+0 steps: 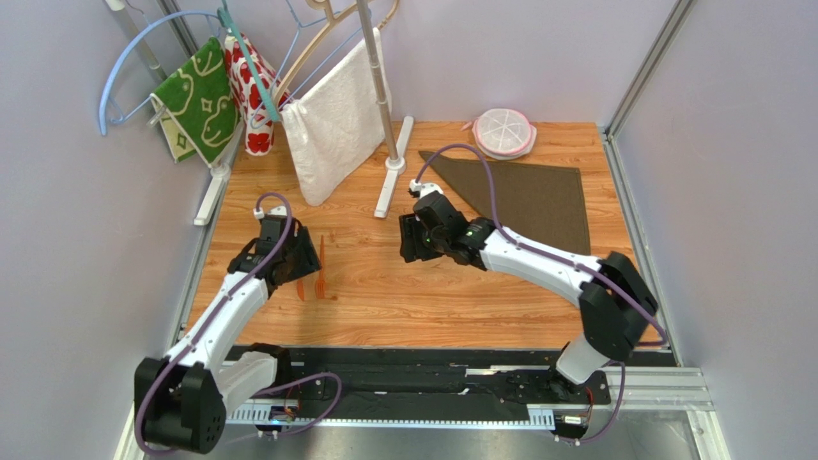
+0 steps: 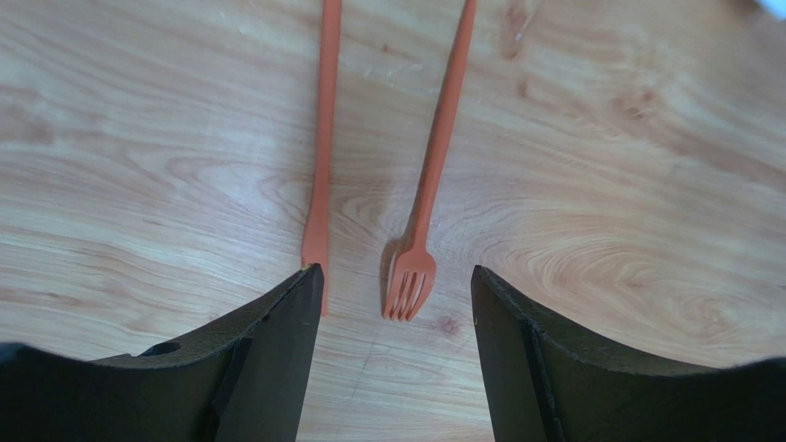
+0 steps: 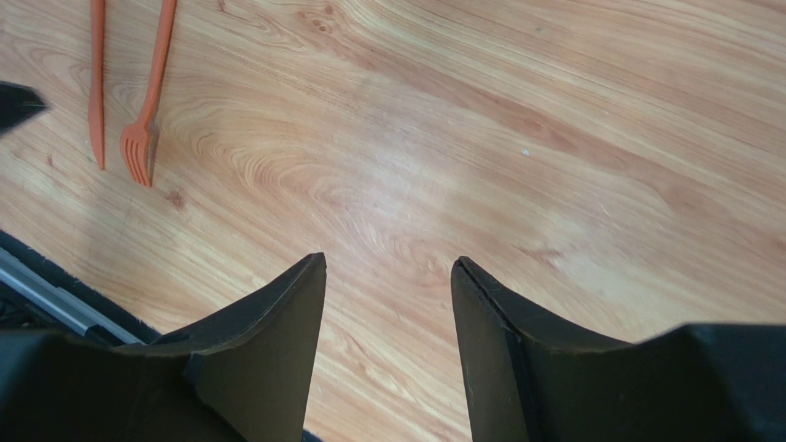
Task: Fold the napkin, place the utensils inside, and roll it up
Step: Grab a utensil with the left arm
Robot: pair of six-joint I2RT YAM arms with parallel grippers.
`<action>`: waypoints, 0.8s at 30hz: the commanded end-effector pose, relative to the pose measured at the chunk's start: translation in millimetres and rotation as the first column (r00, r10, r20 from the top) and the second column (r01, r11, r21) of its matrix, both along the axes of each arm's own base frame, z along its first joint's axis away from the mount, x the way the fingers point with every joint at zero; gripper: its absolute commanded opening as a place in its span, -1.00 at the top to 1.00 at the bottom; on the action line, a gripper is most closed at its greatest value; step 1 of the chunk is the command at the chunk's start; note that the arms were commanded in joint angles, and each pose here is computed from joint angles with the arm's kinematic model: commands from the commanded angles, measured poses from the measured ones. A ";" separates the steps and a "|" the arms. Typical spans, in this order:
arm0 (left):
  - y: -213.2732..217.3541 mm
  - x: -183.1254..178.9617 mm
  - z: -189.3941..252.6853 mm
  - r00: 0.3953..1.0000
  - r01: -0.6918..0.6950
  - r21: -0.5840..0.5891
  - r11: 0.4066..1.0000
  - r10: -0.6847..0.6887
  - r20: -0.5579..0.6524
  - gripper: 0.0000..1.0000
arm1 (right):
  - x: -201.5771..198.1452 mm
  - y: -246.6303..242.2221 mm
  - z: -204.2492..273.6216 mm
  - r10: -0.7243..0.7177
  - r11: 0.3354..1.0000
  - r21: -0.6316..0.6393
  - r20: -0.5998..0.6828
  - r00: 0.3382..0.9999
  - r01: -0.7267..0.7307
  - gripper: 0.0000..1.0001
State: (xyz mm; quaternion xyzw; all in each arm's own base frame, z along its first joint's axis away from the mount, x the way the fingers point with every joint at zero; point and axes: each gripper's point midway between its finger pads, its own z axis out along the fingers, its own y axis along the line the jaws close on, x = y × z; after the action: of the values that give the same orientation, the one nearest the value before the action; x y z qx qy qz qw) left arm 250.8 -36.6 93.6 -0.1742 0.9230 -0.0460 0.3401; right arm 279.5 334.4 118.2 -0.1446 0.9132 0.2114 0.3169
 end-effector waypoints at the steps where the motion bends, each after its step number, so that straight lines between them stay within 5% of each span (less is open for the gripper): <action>1: -21.5 22.0 -6.5 0.999 -0.008 -0.056 0.998 0.010 0.033 -0.36 | -7.2 -23.3 38.9 -0.055 0.997 0.063 0.085 0.995 0.050 -0.15; 10: -32.7 15.9 -53.3 0.997 0.025 -0.071 0.997 -0.030 -0.073 -0.33 | -19.9 -51.9 61.7 -0.097 0.992 0.095 0.148 0.984 0.084 -0.19; 24: -45.3 -7.8 -66.9 0.973 0.059 -0.113 0.992 -0.083 -0.217 -0.08 | -19.8 -46.8 73.9 -0.106 0.986 0.143 0.146 0.984 0.085 -0.19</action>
State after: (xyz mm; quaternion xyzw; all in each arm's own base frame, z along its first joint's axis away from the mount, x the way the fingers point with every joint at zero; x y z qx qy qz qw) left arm 245.4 -72.7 20.1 -0.1609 0.9558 -0.0687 0.2364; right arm 255.2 284.7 172.4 -0.1126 0.8889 0.2253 0.3828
